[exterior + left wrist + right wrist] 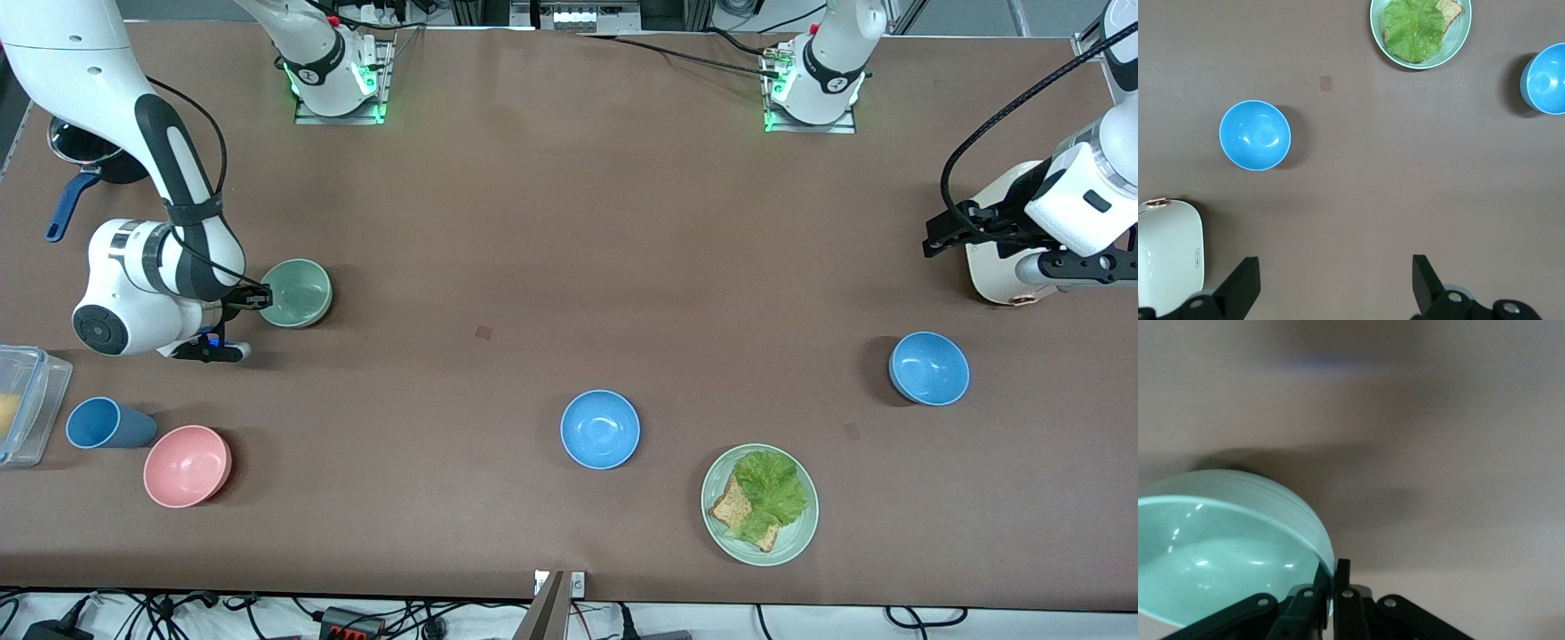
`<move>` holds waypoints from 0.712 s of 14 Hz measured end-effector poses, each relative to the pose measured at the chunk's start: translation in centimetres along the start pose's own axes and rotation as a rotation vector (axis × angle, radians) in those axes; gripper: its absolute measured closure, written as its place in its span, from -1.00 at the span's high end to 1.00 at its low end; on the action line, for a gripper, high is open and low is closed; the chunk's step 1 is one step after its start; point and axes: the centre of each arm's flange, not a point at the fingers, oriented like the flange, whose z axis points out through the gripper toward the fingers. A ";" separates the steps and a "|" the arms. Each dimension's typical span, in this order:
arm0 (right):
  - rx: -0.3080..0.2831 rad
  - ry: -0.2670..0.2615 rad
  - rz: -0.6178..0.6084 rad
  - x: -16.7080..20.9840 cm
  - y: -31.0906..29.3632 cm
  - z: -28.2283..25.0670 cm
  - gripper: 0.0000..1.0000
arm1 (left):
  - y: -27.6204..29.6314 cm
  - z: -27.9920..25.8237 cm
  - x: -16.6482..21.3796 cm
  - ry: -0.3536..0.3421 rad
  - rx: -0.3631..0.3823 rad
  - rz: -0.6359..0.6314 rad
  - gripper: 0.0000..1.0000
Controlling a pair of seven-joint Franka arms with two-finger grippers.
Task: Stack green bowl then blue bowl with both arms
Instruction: 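Carry the green bowl with the right gripper to the table middle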
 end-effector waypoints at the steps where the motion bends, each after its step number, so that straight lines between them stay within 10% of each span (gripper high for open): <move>1: -0.002 0.011 -0.015 -0.1 -0.8 -0.6 -0.91 | 0.0 0.0 0.0 0.000 0.000 0.000 1.00; 10: 0.054 0.141 -0.241 -4.0 -26.3 -7.9 -0.91 | -0.3 0.4 0.0 -0.017 0.001 -0.004 1.00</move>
